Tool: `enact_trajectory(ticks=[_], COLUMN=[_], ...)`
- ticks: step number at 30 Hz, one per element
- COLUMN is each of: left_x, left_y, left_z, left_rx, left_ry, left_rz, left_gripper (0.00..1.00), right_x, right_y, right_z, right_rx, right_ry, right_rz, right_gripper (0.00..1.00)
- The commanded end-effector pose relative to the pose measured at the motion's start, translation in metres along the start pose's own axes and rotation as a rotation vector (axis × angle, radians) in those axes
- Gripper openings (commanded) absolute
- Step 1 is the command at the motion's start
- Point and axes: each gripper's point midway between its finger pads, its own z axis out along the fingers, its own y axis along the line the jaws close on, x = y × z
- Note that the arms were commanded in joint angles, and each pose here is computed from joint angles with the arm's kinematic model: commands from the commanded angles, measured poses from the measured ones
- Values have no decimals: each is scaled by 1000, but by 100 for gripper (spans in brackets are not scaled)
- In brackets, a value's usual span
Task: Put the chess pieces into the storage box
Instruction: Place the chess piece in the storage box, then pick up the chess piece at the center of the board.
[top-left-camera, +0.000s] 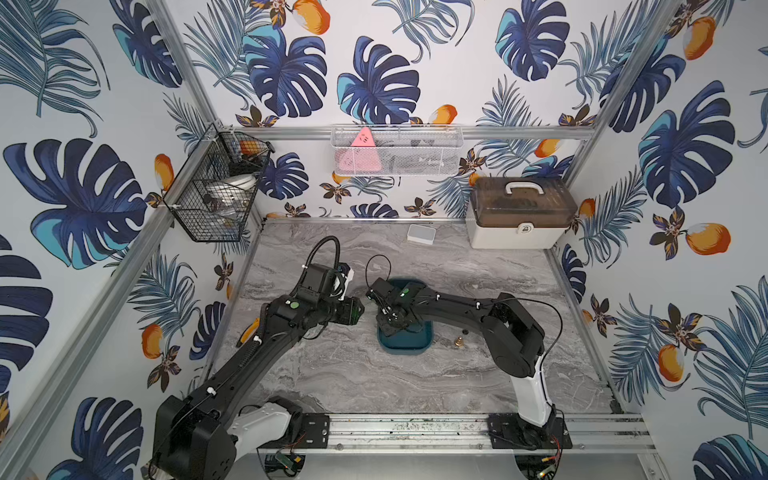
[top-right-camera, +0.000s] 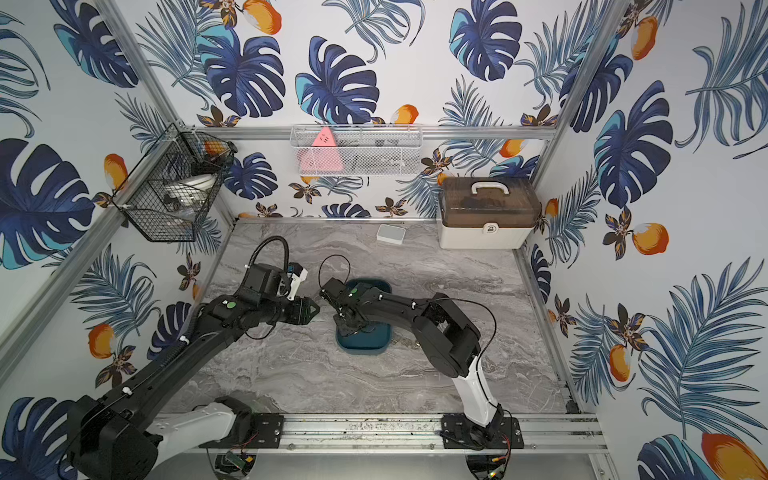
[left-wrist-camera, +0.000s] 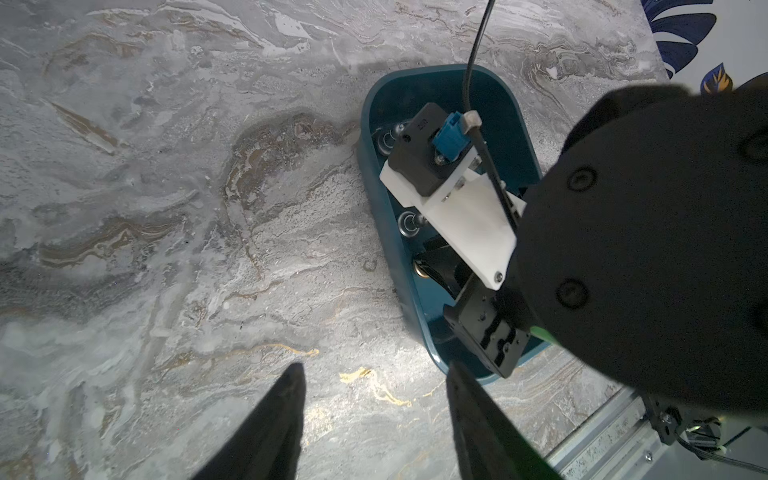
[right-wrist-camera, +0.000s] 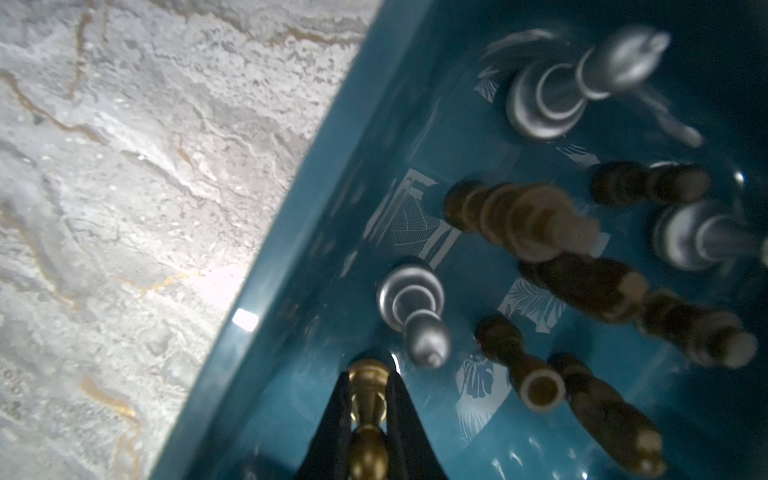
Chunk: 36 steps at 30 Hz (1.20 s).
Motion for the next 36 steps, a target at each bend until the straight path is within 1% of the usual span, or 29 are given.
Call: enact_trajectory(ticks=[1,8,10,14,17,19,21,24,26,28,29,30,31,33,36], left_x=[-3,-4,-3,-7,-13,-20,-26,-30,-28,-23,-19,-15,-10,-2,18], left_y=[0,-1,-2,-5,-17,-26,-42,-78,-100,-122,-130,-139,-150,-164,-179], left_z=[1,1,1,0,-4,-8,-14,-14,-6,6,12,17,20,28,42], left_rx=[1,8,11,26,87,117,107,63,52,70,65,56,53,45,66], left_ry=[-9,-11,-9,-23,-50,-83,-121,-138,-104,-48,-26,-9,-4,11,88], left_rz=[-3,-3,-5,-3,7,18,83,253,344,430,467,520,578,654,716], left_gripper=[58,59,59,59,59,59,59,60,60,59,59,59,59,59,59], right_x=[-2,-7,-8,-16,-19,-20,-18,-11,-1,13,19,27,35,49,66], right_y=[-1,-4,-5,-6,-10,-25,-50,-98,-131,-166,-176,-198,-210,-228,-238], right_z=[1,-9,-13,-40,-64,-80,-94,-108,-112,-114,-114,-113,-112,-108,-99], right_rx=[10,13,15,-4,-27,-5,0,5,28,80,96,119,130,140,143], right_ry=[-11,-33,-41,-86,-134,-172,-191,-208,-203,-183,-173,-156,-141,-111,-57], right_rz=[-6,-1,2,12,31,77,149,275,342,401,417,467,497,544,583], right_gripper=[17,35,39,45,46,46,46,46,46,46,47,47,46,47,47])
